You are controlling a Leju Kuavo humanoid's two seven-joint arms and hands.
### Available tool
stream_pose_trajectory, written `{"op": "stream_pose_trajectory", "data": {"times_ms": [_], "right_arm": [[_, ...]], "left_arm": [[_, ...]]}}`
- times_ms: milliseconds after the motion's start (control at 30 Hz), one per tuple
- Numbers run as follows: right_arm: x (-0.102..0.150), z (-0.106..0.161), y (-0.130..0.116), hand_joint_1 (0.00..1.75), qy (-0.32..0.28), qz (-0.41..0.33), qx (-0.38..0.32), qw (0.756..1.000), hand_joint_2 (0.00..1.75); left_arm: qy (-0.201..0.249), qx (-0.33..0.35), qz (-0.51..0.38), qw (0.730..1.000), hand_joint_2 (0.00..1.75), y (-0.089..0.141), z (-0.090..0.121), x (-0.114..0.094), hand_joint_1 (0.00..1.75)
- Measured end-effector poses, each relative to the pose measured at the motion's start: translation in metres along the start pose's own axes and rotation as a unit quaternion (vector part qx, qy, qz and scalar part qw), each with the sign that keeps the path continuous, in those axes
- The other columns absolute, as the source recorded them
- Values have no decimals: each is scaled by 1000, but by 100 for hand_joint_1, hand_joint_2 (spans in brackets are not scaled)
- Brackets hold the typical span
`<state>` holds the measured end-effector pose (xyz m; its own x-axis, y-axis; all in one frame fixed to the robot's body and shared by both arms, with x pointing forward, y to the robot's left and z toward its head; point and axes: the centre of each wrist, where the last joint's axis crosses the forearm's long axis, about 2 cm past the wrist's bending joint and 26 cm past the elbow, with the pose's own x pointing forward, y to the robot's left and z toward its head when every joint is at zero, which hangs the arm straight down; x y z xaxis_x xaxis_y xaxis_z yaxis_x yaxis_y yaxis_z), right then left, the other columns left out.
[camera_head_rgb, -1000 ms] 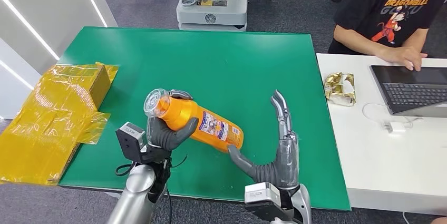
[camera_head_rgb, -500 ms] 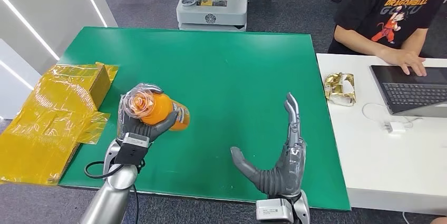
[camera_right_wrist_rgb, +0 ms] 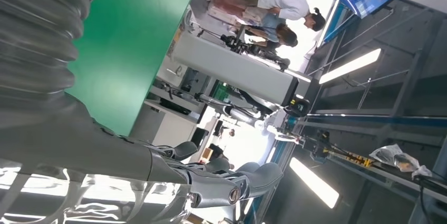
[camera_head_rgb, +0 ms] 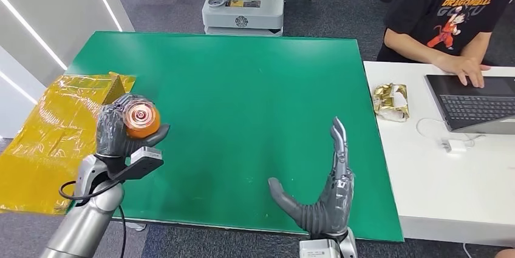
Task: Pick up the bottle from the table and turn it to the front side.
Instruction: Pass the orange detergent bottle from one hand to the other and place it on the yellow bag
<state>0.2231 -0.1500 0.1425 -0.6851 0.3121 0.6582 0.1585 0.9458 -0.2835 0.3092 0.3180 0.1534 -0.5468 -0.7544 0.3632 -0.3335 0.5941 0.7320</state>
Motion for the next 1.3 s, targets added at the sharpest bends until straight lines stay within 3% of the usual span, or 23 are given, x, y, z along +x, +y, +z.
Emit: {"op": "stream_pose_trajectory", "data": {"times_ms": [100,367,533,733,967,1100,1300], "right_arm": [[1,1,0,0,-2,-1,1,1000,175],[2,1,0,0,-5,-2,3,1000,175],[2,2,0,0,-2,-7,3,1000,175],[2,2,0,0,2,-14,3,1000,175],[2,3,-1,0,2,-21,1,1000,175],[2,4,-1,0,1,-27,0,1000,175],[6,1,-4,0,1,-22,0,1000,175]], "left_arm": [[-9,-22,-68,997,175,12,9,-8,175],[-19,-39,-125,991,175,26,15,-14,175],[-44,-53,-276,959,175,51,12,-32,175],[-41,-85,-381,920,175,78,17,-56,175],[-26,-167,-426,889,175,74,23,-73,175],[-28,-243,-434,867,175,62,30,-89,175],[-16,-305,-433,848,175,46,35,-111,175]]}}
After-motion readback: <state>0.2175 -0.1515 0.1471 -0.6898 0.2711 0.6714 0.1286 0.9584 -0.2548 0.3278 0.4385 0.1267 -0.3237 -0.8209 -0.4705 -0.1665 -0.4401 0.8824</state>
